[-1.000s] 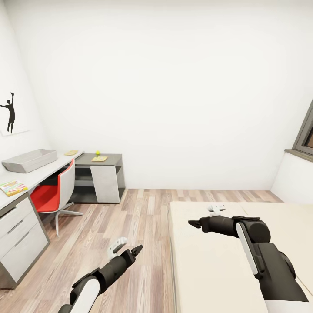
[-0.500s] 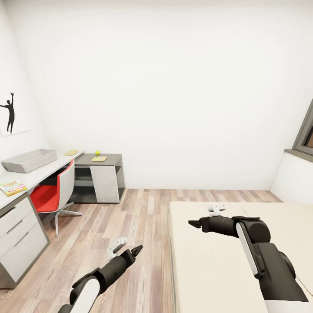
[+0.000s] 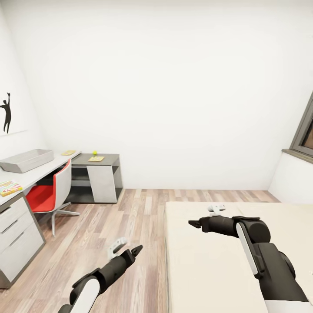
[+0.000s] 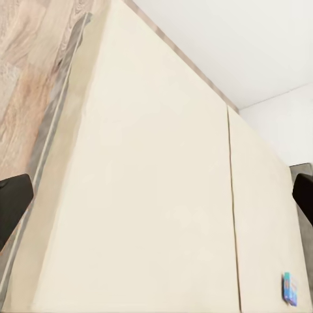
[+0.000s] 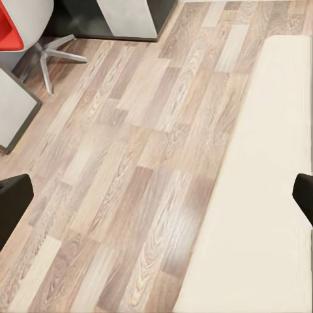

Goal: Put all the toys in the child's room - the three board games (two on the bed and one on the table), the two jigsaw puzzles on the table, and the tennis ball on the table - inside the toy box on the table in the child's room.

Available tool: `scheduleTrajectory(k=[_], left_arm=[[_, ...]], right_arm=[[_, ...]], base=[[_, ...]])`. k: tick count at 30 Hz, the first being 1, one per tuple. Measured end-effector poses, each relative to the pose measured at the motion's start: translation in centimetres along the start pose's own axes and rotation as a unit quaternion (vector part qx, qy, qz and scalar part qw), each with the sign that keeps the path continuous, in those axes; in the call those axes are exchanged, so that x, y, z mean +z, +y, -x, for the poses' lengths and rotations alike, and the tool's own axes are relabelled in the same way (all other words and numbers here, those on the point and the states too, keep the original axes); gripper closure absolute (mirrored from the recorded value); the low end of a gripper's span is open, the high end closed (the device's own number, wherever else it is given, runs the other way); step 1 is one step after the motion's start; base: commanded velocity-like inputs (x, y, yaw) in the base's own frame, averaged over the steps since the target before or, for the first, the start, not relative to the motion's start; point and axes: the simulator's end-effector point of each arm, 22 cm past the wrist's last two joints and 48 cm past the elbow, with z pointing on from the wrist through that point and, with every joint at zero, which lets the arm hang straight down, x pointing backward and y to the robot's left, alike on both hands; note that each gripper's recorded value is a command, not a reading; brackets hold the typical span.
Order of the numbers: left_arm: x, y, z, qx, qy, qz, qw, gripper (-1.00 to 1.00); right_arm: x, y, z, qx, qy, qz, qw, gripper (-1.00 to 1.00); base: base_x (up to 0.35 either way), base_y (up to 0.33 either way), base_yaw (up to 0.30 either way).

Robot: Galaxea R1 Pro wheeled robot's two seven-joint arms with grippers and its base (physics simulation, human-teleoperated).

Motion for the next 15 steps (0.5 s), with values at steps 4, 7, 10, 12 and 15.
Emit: scheduleTrajectory(k=[4, 7, 10, 12, 15], left_arm=[[0.0, 0.0, 0.0, 0.0, 0.0, 0.0, 1.0, -1.0], [0.0, 0.0, 0.0, 0.0, 0.0, 0.0, 1.0, -1.0], [0.0, 0.0, 0.0, 0.0, 0.0, 0.0, 1.0, -1.0], [0.0, 0.0, 0.0, 0.0, 0.0, 0.0, 1.0, -1.0], [0.0, -0.01, -0.01, 0.0, 0.0, 0.0, 1.0, -1.0]], right_arm=[[0.0, 0.0, 0.0, 0.0, 0.0, 0.0, 1.0, -1.0], [-0.01, -0.02, 0.01, 0.0, 0.0, 0.0, 1.0, -1.0], [-0.01, -0.02, 0.01, 0.0, 0.0, 0.0, 1.0, -1.0], [-0.01, -0.02, 0.0, 0.0, 0.0, 0.0, 1.0, -1.0], [0.0, -0.01, 0.0, 0.0, 0.0, 0.0, 1.0, -1.0]], base=[[0.0, -0.161, 0.0], [0.0, -0.16, 0.0], [0.0, -0.159, 0.0], [0.0, -0.156, 0.0], [0.0, -0.152, 0.0]])
